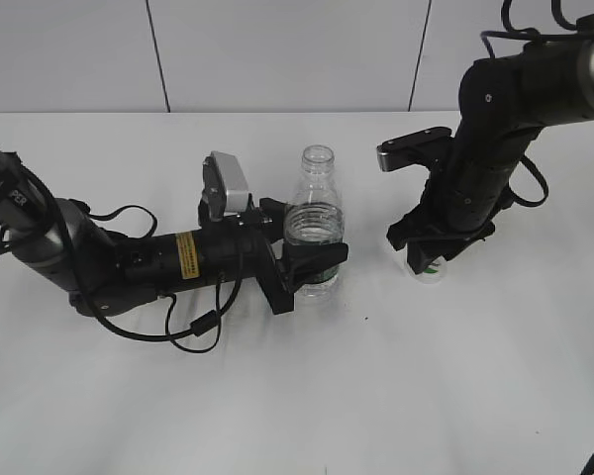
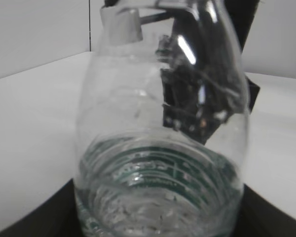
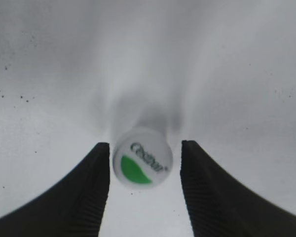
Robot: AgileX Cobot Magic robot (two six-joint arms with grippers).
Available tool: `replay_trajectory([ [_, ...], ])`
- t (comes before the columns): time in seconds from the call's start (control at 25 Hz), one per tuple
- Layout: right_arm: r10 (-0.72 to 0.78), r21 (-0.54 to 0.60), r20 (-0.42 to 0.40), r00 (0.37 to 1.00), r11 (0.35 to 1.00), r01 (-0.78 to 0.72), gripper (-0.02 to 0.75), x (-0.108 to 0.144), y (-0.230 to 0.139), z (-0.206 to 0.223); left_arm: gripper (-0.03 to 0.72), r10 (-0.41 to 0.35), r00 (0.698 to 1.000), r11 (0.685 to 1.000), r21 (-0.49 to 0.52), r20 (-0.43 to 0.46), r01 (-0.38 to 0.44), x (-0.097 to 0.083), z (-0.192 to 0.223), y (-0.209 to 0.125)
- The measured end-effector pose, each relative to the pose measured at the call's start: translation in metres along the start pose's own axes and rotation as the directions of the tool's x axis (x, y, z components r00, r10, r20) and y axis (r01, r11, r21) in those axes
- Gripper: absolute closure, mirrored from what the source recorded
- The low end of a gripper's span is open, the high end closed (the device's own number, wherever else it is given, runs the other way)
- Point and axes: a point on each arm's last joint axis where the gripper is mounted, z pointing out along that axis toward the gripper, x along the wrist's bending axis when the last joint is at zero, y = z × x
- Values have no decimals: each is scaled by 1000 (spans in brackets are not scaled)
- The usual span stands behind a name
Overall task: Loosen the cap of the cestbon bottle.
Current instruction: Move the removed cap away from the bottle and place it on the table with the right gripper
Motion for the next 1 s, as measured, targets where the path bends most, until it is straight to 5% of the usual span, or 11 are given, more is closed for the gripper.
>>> replay_trajectory([
  [0.2, 1, 0, 1, 1000, 1000, -1, 317, 0, 0, 0, 279, 0, 1000, 1000, 0, 0, 0, 0, 0, 0],
  [0.4, 1, 6, 0, 1000, 1000, -1, 304, 0, -1, 0, 272, 0, 1000, 1000, 0, 1, 0, 0, 0, 0],
  [0.68, 1, 46, -9, 1000, 999, -1, 297, 0, -4, 0, 144, -13, 1000, 997, 70, 6, 13, -3, -1, -11],
  [1.0, 1, 72, -14, 1000, 997, 0, 297, 1, -7, 0, 130, -38, 999, 997, 60, 2, 38, -2, -2, 3],
])
